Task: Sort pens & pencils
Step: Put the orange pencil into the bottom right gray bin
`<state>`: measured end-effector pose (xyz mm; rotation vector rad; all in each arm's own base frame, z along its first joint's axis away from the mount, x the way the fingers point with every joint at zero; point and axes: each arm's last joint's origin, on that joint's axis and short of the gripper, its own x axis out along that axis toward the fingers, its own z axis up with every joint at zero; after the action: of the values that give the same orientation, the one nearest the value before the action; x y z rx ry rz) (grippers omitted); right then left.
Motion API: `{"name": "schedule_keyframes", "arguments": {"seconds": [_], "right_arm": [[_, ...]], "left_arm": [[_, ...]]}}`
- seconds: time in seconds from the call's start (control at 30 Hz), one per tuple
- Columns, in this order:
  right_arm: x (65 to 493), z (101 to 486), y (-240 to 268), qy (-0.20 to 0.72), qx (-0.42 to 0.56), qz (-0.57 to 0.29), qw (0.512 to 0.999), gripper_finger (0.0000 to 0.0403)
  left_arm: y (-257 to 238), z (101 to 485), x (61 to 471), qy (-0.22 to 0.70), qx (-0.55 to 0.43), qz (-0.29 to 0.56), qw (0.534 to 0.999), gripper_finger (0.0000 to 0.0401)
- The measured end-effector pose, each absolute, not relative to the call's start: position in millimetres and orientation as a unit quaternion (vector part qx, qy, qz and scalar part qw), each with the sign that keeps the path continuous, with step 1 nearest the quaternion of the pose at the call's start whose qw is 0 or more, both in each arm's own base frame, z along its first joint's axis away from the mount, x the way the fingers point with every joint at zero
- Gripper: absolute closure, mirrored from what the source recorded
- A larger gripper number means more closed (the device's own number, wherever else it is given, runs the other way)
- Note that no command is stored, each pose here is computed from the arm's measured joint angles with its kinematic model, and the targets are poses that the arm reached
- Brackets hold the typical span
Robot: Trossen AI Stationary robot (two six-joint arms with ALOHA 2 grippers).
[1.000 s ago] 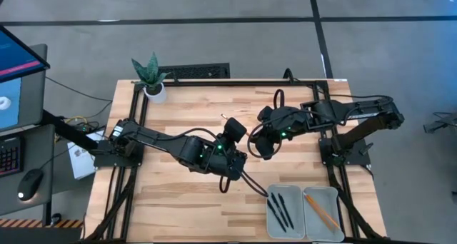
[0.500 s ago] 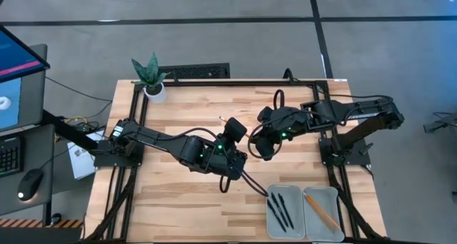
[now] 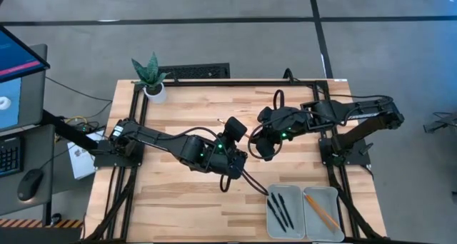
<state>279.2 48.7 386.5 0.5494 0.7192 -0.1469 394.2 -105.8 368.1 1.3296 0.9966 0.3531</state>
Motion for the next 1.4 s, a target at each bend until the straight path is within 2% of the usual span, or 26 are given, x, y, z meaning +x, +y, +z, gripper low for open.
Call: {"name": "schedule_keyframes", "arguments": {"seconds": [0.87, 1.03, 1.4], "right_arm": [[279.0, 386.4, 48.7, 0.348, 0.265, -0.071, 0.897, 0.0352], [279.0, 386.4, 48.7, 0.348, 0.265, -0.071, 0.897, 0.0352], [278.2, 385.5, 48.5, 0.354, 0.263, -0.073, 0.895, 0.0352]], "left_arm": [[-99.5, 367.6, 396.3, 0.444, 0.579, 0.154, 0.666, 0.0356], [-99.8, 367.2, 396.4, 0.443, 0.573, 0.149, 0.673, 0.0325], [-98.1, 364.1, 382.4, 0.475, 0.558, 0.154, 0.663, 0.0229]]}}
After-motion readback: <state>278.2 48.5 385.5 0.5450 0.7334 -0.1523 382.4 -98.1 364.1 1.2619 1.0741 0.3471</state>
